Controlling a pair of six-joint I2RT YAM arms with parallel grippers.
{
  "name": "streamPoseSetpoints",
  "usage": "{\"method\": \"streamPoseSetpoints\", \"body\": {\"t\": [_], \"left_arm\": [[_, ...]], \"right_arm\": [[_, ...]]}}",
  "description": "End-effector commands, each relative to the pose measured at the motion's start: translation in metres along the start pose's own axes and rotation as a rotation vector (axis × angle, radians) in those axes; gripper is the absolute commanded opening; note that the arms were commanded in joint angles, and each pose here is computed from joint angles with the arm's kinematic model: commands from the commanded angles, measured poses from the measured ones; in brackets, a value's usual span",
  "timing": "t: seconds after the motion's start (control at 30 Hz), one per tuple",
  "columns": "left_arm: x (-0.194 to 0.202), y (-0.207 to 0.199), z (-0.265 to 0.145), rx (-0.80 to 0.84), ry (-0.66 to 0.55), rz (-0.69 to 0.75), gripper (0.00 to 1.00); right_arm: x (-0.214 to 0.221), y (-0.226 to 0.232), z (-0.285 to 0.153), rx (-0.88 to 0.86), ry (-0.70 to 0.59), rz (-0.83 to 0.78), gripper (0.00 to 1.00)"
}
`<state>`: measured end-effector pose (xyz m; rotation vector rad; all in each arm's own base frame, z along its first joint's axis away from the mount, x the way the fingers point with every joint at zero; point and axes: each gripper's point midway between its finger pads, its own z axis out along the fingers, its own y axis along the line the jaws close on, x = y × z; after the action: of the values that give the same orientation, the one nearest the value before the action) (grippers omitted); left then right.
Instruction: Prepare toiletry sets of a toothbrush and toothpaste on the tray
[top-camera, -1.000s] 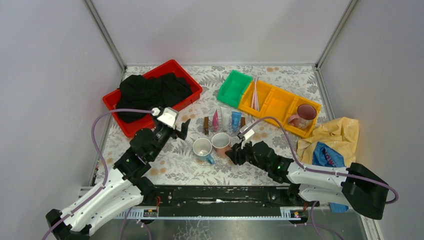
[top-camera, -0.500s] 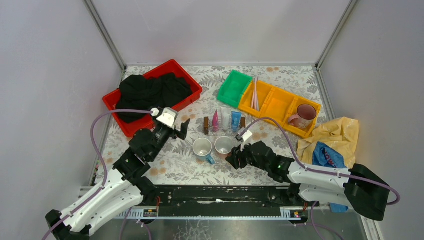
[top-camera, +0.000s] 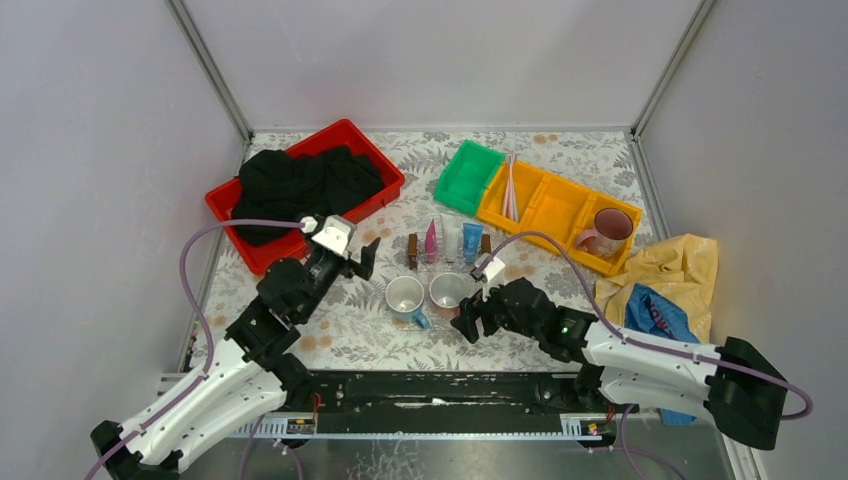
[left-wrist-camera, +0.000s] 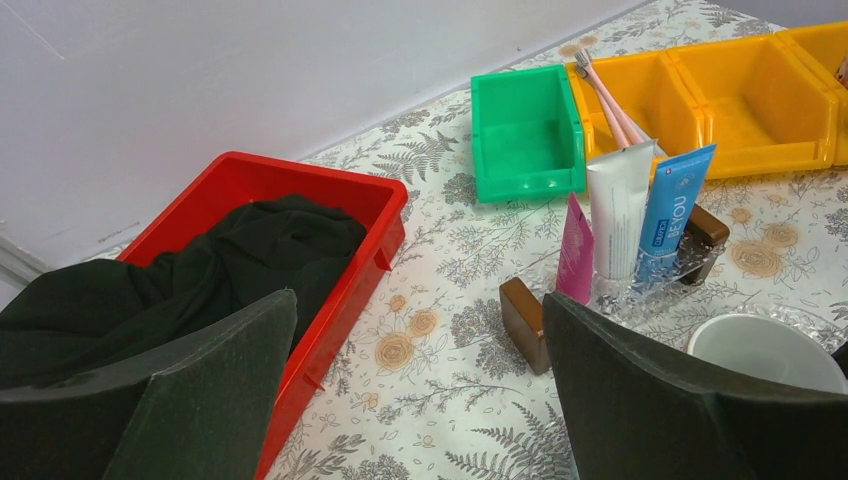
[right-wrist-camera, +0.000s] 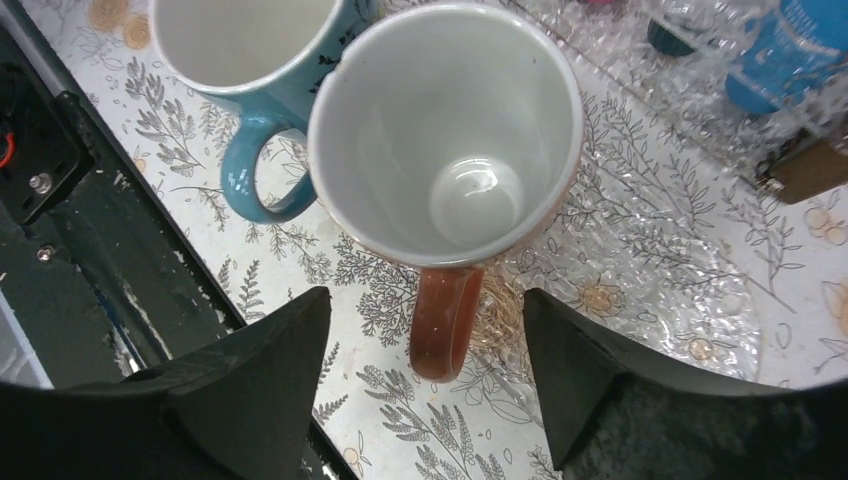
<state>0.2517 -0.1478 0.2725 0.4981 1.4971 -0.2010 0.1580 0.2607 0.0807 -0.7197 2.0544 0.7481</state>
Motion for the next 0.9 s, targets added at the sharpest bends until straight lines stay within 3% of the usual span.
{"method": "streamPoseSetpoints", "body": {"t": [0.0, 0.2, 0.4, 0.6, 0.87], "left_arm": [[-0.016, 0.002, -0.001, -0.005, -0.066, -0.034, 1.0], [-0.017, 0.004, -0.003, -0.011, -0.072, -0.038, 1.0], [-0.017, 0.002, -0.002, -0.001, -0.066, -0.048, 1.0], [-0.047, -0.011, 0.0, 0.078, -0.094, -0.174, 1.0], [-0.077, -0.038, -0.01, 0.217, -0.123, -0.477, 1.0]], "right_arm": [[-0.026, 0.012, -0.021, -0.044, -0.025, -0.068, 0.81], [-0.034, 0.031, -0.053, -0.166, 0.013, -0.226, 0.99], [-0.067, 0.041, -0.087, -0.285, 0.017, -0.536, 0.99], [-0.095, 0.019, -0.11, -0.316, 0.139, -0.454, 0.99], [-0.16, -0.05, -0.146, -0.173, 0.156, -0.351, 0.99]]}}
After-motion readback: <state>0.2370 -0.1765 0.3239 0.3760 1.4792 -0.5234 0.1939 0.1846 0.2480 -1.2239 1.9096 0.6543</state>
